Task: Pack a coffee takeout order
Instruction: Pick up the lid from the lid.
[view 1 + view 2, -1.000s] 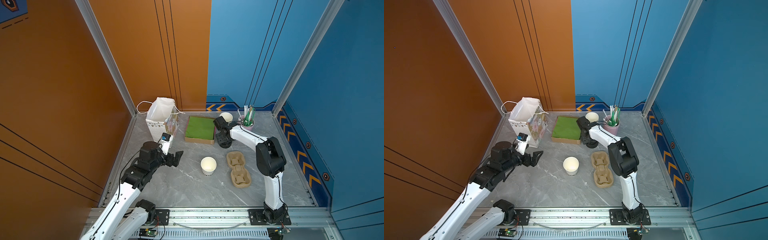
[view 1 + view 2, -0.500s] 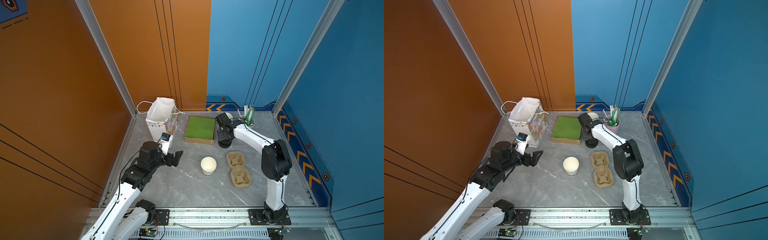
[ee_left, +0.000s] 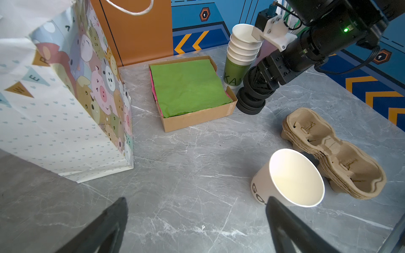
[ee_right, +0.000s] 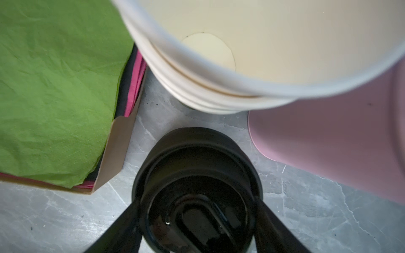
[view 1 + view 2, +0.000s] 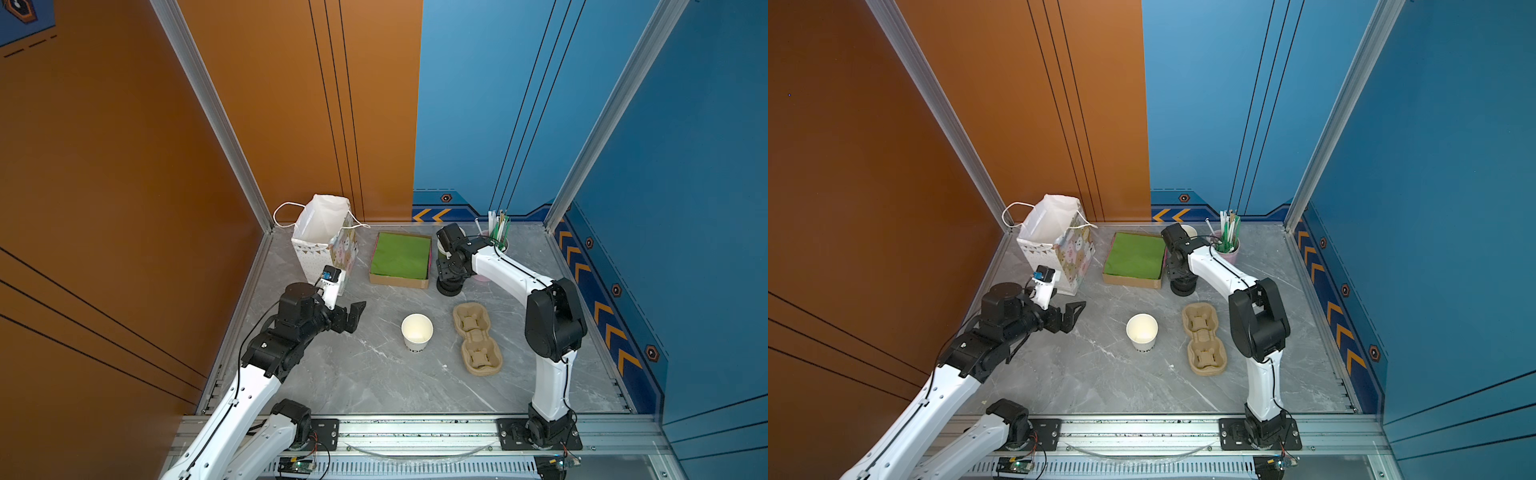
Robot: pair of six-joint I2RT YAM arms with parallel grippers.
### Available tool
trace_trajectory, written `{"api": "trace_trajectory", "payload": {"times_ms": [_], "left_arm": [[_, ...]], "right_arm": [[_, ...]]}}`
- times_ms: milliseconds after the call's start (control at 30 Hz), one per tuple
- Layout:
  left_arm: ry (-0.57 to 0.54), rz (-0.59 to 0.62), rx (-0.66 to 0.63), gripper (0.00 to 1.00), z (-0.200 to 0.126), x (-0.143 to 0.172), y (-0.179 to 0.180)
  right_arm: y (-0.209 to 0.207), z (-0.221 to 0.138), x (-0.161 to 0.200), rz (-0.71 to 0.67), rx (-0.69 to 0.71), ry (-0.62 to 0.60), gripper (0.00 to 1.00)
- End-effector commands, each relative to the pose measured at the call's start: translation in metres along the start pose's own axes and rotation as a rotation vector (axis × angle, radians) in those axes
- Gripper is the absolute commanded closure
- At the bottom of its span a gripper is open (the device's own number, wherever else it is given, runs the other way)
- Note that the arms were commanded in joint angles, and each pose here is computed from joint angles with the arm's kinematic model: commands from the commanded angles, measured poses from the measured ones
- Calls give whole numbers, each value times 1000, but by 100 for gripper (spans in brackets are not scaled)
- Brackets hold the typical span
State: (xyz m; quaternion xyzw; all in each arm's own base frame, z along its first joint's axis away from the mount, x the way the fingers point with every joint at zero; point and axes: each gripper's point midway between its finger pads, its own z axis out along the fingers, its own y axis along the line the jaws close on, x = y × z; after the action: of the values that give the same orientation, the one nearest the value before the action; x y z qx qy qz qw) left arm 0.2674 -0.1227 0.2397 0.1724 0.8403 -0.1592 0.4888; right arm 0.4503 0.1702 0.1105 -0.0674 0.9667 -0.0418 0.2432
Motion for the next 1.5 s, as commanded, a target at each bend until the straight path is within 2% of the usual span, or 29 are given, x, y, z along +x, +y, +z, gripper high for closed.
{"api": "trace_trajectory", "payload": {"times_ms": [0, 333, 600, 833, 967, 1100, 1233, 1400, 1467], "left_arm": [[25, -25, -6, 2, 2, 9, 3], [24, -26, -8, 2, 1, 9, 3], [18, -26, -10, 2, 0, 8, 4], [16, -29, -6, 2, -1, 7, 3], [8, -38, 24, 2, 1, 3, -2], [-29, -87, 88, 2, 5, -9, -12], [-102, -219, 231, 1, 14, -34, -32], [-156, -401, 472, 12, 33, -72, -61], [-147, -451, 561, 22, 45, -82, -73]], "right_arm": [[2, 9, 9, 35, -32, 55, 26], [4, 36, 19, 48, -38, 126, 25], [4, 26, 11, 52, -47, 103, 26], [4, -25, -8, 69, -93, 9, 27], [10, -62, -17, 85, -169, -47, 27], [16, -94, -20, 93, -246, -92, 27], [23, -121, -18, 90, -333, -118, 27], [35, -150, -12, 102, -461, -135, 27], [40, -159, -9, 110, -508, -139, 27]]}}
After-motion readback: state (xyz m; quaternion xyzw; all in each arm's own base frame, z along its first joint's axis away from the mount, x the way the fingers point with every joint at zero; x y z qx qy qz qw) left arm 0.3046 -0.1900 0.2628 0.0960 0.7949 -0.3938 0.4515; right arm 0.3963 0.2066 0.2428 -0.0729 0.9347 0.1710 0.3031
